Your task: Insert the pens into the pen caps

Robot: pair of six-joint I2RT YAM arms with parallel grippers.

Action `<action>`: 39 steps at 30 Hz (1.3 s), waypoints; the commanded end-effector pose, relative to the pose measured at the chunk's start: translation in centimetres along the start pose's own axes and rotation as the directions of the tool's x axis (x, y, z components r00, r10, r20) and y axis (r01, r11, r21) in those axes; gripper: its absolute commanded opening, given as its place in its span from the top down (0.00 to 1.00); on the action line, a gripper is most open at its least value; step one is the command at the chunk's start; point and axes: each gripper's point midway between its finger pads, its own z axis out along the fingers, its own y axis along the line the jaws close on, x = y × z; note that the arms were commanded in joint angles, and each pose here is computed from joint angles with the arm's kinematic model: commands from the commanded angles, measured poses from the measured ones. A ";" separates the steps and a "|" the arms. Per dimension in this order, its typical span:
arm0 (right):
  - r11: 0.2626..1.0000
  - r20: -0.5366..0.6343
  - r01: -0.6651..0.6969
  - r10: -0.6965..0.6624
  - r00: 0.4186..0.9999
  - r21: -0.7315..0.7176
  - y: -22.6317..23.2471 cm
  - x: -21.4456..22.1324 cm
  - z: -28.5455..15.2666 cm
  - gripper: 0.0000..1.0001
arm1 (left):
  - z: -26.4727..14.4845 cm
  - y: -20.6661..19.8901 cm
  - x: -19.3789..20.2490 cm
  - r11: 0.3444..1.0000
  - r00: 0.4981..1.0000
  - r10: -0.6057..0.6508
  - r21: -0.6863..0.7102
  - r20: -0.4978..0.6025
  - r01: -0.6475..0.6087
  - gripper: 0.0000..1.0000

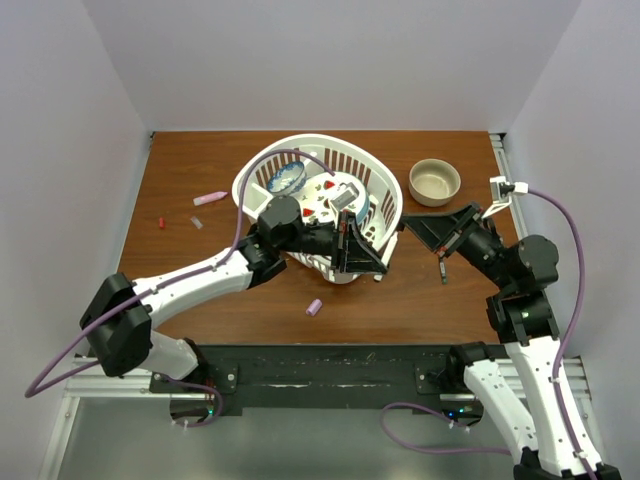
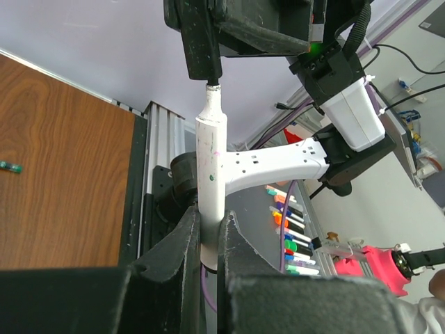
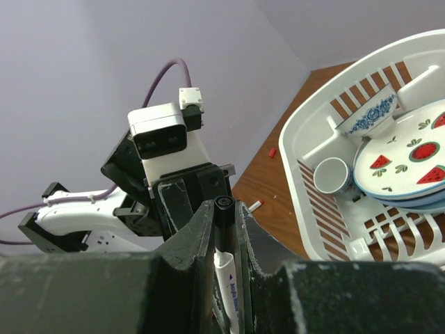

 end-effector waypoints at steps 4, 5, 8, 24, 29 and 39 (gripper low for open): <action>0.999 -0.009 0.025 -0.025 1.000 -0.020 1.0 0.0 -0.5 1.00 | 0.5 -1.3 -1.7 0.997 0.998 0.063 0.040 0.026 -0.064 1.00; 0.999 -0.010 0.025 -0.025 1.000 -0.021 1.0 0.1 -0.6 1.00 | 0.6 -1.2 -1.7 0.997 0.998 0.064 0.038 0.028 -0.065 1.00; 1.000 -0.019 0.021 -0.021 1.000 -0.022 0.9 0.5 -0.8 1.00 | 0.7 -1.0 -2.0 0.997 0.997 0.065 0.033 0.035 -0.066 1.00; 0.997 -0.075 0.053 -0.048 0.996 0.061 -2.2 3.5 -2.3 1.00 | 1.7 -1.0 -5.6 0.993 0.988 0.115 0.007 0.104 -0.117 1.00; 1.000 -0.094 0.018 -0.017 0.995 0.012 -1.8 4.5 -2.4 0.96 | 1.1 -1.6 -6.4 0.993 0.984 0.107 0.035 0.141 -0.113 1.00; 0.999 -0.050 0.033 -0.033 0.998 -0.006 0.7 2.3 -2.5 0.57 | -0.1 -2.1 -5.2 0.989 0.984 0.135 0.037 0.116 -0.141 1.00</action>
